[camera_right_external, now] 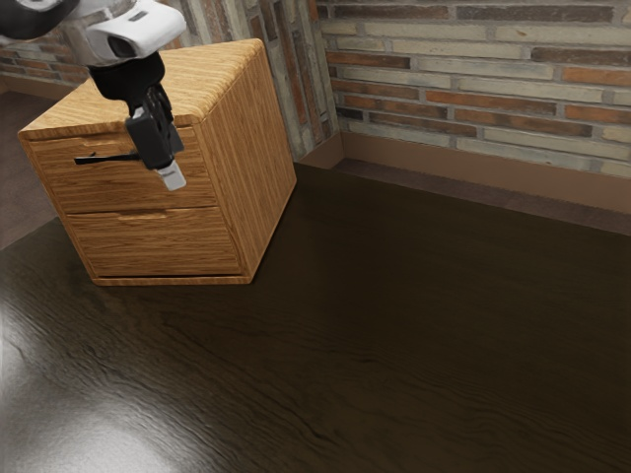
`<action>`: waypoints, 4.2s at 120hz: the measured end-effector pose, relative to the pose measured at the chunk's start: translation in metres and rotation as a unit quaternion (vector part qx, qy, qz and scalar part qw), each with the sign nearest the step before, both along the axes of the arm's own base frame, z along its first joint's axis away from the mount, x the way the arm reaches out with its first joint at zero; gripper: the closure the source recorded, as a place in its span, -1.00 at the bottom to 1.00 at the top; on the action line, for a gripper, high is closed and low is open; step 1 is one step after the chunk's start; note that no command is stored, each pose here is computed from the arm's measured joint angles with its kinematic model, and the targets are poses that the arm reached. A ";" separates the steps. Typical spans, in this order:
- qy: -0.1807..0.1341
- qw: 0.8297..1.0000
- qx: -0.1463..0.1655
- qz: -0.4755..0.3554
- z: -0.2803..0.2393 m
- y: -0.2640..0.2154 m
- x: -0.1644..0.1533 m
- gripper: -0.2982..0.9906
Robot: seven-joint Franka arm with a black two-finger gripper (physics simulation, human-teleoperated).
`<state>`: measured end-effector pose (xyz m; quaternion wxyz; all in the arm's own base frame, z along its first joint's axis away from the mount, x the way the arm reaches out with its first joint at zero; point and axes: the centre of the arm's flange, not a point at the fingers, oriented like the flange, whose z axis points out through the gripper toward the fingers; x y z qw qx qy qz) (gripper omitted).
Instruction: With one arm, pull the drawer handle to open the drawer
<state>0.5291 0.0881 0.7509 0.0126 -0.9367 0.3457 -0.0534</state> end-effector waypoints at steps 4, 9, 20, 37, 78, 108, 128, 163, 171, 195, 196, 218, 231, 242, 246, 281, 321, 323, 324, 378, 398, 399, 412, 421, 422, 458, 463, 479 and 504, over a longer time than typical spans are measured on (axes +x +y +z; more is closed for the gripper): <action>0.006 1.000 0.002 -0.002 -0.005 -0.003 0.004 -0.53; 0.010 1.000 0.003 -0.002 -0.009 -0.002 0.007 -0.53; 0.015 1.000 0.004 0.006 -0.014 0.006 0.009 -0.53; 0.018 1.000 -0.002 0.008 -0.012 0.012 -0.010 -0.53; 0.018 0.997 0.070 0.023 -0.054 0.075 -0.075 -0.54; -0.033 0.992 0.118 0.004 -0.048 0.115 -0.062 -0.51; -0.060 0.987 0.148 -0.019 -0.053 0.150 -0.052 -0.25; -0.117 0.971 0.193 -0.074 -0.055 0.186 -0.023 0.06; -0.127 0.969 0.199 -0.080 -0.052 0.197 -0.020 0.08; -0.134 0.965 0.203 -0.099 -0.063 0.225 -0.013 0.12; -0.133 0.965 0.203 -0.100 -0.064 0.226 -0.013 0.12; -0.132 0.963 0.194 -0.135 -0.080 0.221 0.001 0.26; -0.135 0.961 0.189 -0.153 -0.084 0.215 0.004 0.40; -0.135 0.960 0.186 -0.162 -0.087 0.216 0.002 0.50; -0.136 0.959 0.184 -0.165 -0.087 0.215 0.000 0.53; -0.148 0.956 0.165 -0.192 -0.083 0.202 -0.045 0.63; -0.159 0.953 0.148 -0.213 -0.088 0.190 -0.094 0.63; -0.159 0.952 0.147 -0.214 -0.088 0.189 -0.096 0.63; -0.160 0.952 0.147 -0.214 -0.088 0.189 -0.097 0.63; -0.164 0.947 0.154 -0.231 -0.088 0.179 -0.144 0.64; -0.168 0.944 0.158 -0.235 -0.086 0.173 -0.161 0.64; -0.169 0.944 0.158 -0.235 -0.086 0.173 -0.161 0.64; -0.173 0.943 0.157 -0.237 -0.087 0.169 -0.170 0.63; -0.175 0.942 0.156 -0.239 -0.088 0.164 -0.175 0.63; -0.176 0.942 0.156 -0.239 -0.088 0.164 -0.175 0.63; -0.191 0.939 0.149 -0.246 -0.089 0.149 -0.200 0.62; -0.193 0.938 0.149 -0.246 -0.089 0.148 -0.203 0.62; -0.196 0.938 0.146 -0.247 -0.090 0.145 -0.210 0.62; -0.197 0.939 0.141 -0.246 -0.088 0.144 -0.220 0.62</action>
